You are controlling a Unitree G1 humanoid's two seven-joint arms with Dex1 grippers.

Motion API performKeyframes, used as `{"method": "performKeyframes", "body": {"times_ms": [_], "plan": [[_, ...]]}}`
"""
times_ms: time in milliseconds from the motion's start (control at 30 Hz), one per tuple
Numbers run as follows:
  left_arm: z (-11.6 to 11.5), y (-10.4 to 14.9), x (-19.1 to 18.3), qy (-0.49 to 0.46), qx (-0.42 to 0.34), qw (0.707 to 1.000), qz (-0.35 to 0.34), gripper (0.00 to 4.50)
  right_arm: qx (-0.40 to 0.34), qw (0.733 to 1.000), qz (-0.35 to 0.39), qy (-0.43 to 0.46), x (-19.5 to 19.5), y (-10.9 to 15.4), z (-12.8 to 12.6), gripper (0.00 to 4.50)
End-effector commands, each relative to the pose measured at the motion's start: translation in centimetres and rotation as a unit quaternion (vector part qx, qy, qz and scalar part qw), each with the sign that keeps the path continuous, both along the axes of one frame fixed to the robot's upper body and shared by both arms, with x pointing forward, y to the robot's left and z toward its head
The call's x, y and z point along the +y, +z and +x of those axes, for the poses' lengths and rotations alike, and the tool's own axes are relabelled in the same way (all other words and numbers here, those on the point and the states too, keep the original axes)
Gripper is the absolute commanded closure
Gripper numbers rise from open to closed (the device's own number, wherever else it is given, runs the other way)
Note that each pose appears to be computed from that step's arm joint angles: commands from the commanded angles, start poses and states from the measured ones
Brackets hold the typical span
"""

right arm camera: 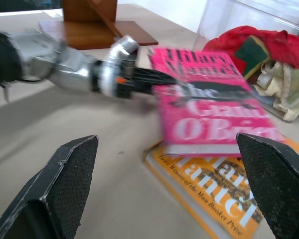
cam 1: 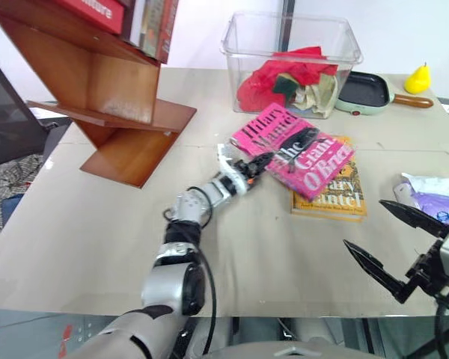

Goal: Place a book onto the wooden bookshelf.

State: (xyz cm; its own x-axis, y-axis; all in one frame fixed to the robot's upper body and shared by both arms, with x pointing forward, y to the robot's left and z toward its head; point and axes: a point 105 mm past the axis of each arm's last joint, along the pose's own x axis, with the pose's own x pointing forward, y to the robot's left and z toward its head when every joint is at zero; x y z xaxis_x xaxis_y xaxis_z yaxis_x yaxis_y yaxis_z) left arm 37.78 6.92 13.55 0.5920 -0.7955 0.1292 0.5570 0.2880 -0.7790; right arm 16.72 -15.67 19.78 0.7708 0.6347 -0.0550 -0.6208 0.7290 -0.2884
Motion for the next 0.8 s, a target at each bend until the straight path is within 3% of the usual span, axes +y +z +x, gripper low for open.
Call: {"method": "performKeyframes", "body": {"times_ms": [33,100,167,333,433,533,600,700,800], "plan": [[-2.4,5.9,0.5,-0.041,-0.234,0.966,0.104,4.28,-0.009,1.000,0.015,0.022,0.8,0.4,0.7,0.00],[-3.7,8.5,2.0,-0.038,-0.345,0.921,0.176,4.28,-0.023,0.998,0.031,0.044,1.2,0.9,1.4,0.00],[-4.6,10.5,2.7,-0.035,-0.411,0.884,0.220,4.28,-0.038,0.996,0.050,0.061,1.6,1.7,2.1,0.00],[-6.2,14.1,4.8,-0.016,-0.530,0.776,0.340,4.28,-0.077,0.987,0.098,0.100,1.7,4.6,3.6,0.00],[-6.6,16.9,6.6,0.036,-0.589,0.703,0.397,4.28,-0.086,0.986,0.088,0.116,0.9,5.9,4.3,0.00],[-7.5,20.3,8.4,0.083,-0.659,0.611,0.430,4.28,-0.093,0.985,0.069,0.124,-0.1,6.8,5.1,0.00],[-8.5,21.3,9.1,0.065,-0.687,0.557,0.463,4.28,-0.098,0.985,0.064,0.126,-0.6,7.3,5.6,0.00],[-9.7,22.7,10.9,0.028,-0.696,0.499,0.515,4.28,-0.098,0.984,0.062,0.134,-0.9,7.6,6.5,0.00],[-9.7,23.3,13.3,0.011,-0.667,0.429,0.609,4.28,-0.090,0.984,0.053,0.148,-0.8,7.2,7.2,0.00]]}}
